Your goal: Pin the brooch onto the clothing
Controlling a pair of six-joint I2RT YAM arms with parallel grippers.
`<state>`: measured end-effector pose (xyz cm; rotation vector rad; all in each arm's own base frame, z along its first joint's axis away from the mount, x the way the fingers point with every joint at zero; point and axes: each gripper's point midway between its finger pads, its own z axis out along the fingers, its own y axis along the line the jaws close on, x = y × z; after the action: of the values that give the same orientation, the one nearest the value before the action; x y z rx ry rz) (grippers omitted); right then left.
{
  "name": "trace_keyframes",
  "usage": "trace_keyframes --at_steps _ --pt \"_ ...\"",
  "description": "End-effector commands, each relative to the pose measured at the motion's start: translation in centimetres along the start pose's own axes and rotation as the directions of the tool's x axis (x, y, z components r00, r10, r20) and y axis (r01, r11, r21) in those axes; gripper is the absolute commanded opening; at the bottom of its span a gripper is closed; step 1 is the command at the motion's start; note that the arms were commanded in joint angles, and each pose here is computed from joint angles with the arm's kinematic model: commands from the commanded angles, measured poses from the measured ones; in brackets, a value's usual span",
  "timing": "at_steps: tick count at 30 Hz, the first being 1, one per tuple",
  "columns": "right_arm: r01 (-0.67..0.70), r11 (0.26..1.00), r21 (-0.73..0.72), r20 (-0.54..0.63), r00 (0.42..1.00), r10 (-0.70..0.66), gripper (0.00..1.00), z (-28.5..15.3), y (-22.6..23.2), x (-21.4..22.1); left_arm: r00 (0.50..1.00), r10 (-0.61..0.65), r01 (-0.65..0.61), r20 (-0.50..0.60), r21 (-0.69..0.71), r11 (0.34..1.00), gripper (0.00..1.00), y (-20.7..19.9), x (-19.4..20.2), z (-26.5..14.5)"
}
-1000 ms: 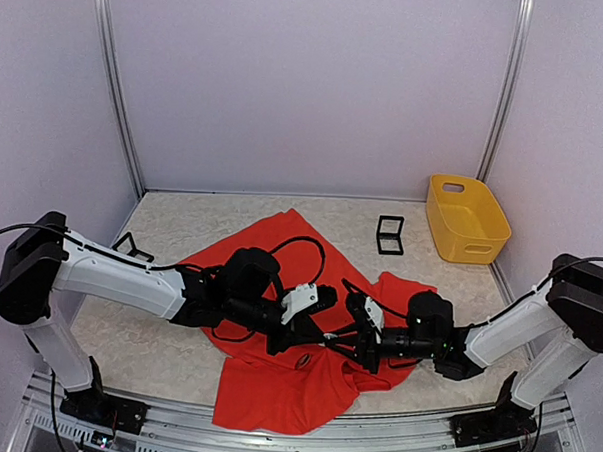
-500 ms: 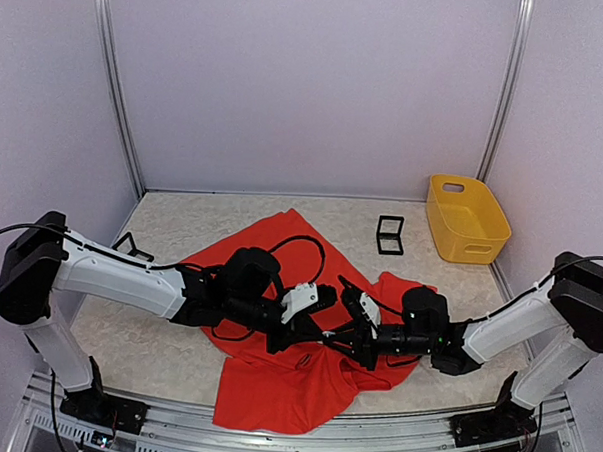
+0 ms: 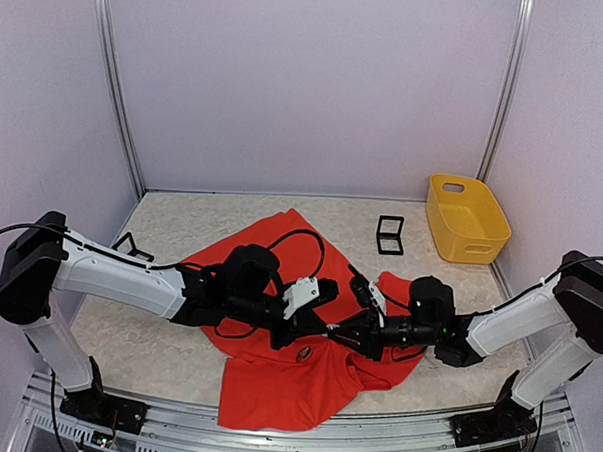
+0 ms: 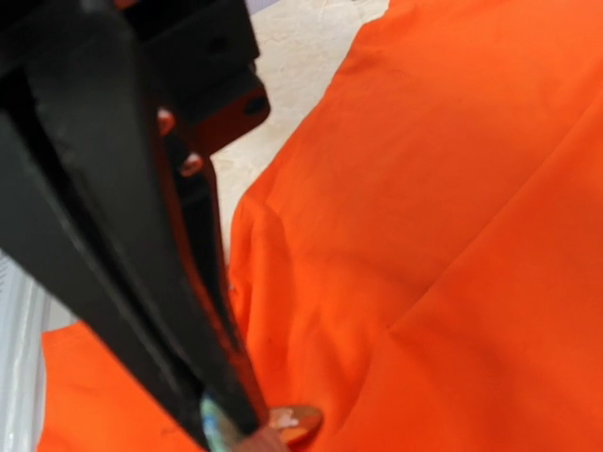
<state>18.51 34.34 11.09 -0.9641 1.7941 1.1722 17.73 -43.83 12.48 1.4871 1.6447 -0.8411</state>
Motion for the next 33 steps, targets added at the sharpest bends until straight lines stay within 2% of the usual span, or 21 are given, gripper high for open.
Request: trace_keyframes --at_steps 1,8,12,16,18,20,21,23,25,27,30,33 --pt "-0.044 0.991 0.129 0.083 0.996 0.033 0.17 -1.2 -3.2 -1.7 0.999 0.012 -0.007 -0.035 0.133 0.991 0.0 -3.7 1.0 -0.3" --pt "-0.053 0.987 0.153 0.082 0.996 0.041 0.22 -1.8 -3.4 -1.1 0.999 0.003 0.0 -0.035 0.098 0.995 0.0 -2.9 1.1 -0.4" --pt "-0.025 0.994 0.104 0.068 0.998 0.018 0.3 -1.7 -2.5 -1.1 0.999 0.002 0.001 -0.036 0.085 0.996 0.0 -2.7 1.2 -0.3" --pt "0.046 0.998 0.04 0.081 0.996 -0.049 0.41 -2.5 -0.8 -1.4 0.997 0.013 -0.018 -0.076 -0.064 0.998 0.0 -0.5 2.0 -0.2" --pt "0.053 0.994 0.092 0.08 0.995 -0.061 0.42 -3.2 -1.3 -1.6 0.989 0.06 -0.077 -0.133 -0.125 0.989 0.0 0.0 2.9 0.1" --pt "0.029 0.973 0.231 0.053 0.998 -0.043 0.42 -3.8 -3.5 -1.6 0.973 0.123 -0.154 -0.198 -0.15 0.977 0.0 -0.3 3.8 0.5" --pt "0.016 0.949 0.314 0.03 0.999 -0.027 0.41 -4.2 -5.0 -1.4 0.959 0.156 -0.193 -0.239 -0.139 0.971 0.0 -0.9 4.3 0.8" --pt "-0.01 0.889 0.459 -0.002 1.0 0.012 0.4 -5.3 -7.6 -0.8 0.917 0.238 -0.277 -0.32 -0.081 0.957 0.1 -2.8 4.9 1.5" --pt "-0.065 0.801 0.595 -0.004 0.996 0.084 0.35 -7.0 -10.3 -0.2 0.874 0.303 -0.322 -0.379 0.015 0.947 0.26 -5.3 5.1 2.0" --pt "-0.129 0.709 0.693 0.01 0.986 0.169 0.27 -8.9 -12.7 0.6 0.85 0.334 -0.308 -0.407 0.131 0.942 0.43 -8.0 5.0 2.0" --pt "-0.191 0.586 0.787 0.039 0.965 0.261 0.21 -11.5 -15.2 1.7 0.827 0.328 -0.272 -0.456 0.185 0.944 0.5 -9.3 4.4 1.4" --pt "-0.236 0.499 0.834 0.055 0.935 0.35 0.18 -13.4 -16.9 3.2 0.868 0.305 -0.233 -0.392 0.221 0.947 0.53 -9.9 1.7 -0.2"
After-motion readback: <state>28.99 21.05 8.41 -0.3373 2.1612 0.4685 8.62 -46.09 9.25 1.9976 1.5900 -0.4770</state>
